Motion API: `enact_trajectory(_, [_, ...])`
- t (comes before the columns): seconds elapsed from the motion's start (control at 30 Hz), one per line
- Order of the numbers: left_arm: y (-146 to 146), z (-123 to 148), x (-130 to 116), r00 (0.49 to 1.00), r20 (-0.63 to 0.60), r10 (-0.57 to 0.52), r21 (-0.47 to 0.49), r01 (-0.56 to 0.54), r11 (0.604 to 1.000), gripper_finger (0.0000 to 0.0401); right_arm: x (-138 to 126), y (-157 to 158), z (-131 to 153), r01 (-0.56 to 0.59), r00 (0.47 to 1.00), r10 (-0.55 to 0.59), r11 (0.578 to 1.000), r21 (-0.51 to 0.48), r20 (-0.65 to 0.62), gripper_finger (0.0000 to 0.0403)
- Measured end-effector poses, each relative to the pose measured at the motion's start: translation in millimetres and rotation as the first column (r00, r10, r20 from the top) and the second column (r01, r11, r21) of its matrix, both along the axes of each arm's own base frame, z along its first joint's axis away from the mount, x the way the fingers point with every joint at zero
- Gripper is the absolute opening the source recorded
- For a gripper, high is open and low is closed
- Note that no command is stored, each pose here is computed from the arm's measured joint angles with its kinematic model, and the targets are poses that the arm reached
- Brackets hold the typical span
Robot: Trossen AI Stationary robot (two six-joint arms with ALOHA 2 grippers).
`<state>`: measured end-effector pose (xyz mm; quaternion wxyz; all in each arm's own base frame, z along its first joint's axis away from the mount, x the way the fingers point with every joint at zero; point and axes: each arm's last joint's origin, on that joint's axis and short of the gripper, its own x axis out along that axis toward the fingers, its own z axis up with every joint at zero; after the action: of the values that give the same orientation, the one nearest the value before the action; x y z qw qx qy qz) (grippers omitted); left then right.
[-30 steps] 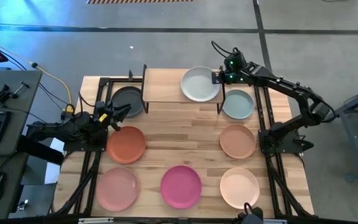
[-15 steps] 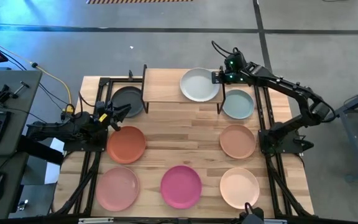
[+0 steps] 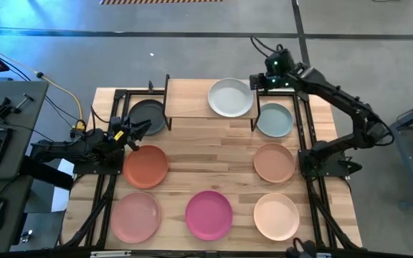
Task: Place and stack plates onto a shelf
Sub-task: Stack the brown plate on top of the white plate on the shelf
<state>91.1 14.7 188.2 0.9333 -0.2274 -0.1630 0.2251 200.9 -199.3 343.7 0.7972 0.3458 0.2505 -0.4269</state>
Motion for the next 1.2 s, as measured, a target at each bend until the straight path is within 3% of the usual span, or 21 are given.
enact_trajectory(0.3, [0, 0, 0, 1.0, -0.001, -0.004, 0.001, 0.004, 1.0, 0.009, -20, 20, 44, -0.066, 0.981, 0.072, 0.997, 0.04, -0.179, 0.0056])
enact_trajectory(0.5, [0, 0, 0, 1.0, -0.001, -0.005, 0.002, 0.005, 1.0, 0.009, -35, 35, 42, -0.07, 0.944, 0.126, 0.979, 0.189, -0.306, 0.0066])
enact_trajectory(0.77, [0, 0, 0, 1.0, -0.001, -0.006, 0.003, 0.006, 1.0, 0.009, -45, 53, 29, -0.023, 0.887, 0.193, 0.926, 0.377, -0.42, 0.0121])
enact_trajectory(0.97, [0, 0, 0, 1.0, -0.002, -0.007, 0.004, 0.007, 1.0, 0.009, -35, 71, 32, -0.14, 0.899, 0.304, 0.882, 0.451, -0.316, 0.0143])
enact_trajectory(1.2, [0, 0, 0, 1.0, -0.002, -0.011, 0.005, 0.011, 1.0, 0.009, -20, 96, 32, -0.195, 0.873, 0.369, 0.863, 0.465, -0.319, 0.0144])
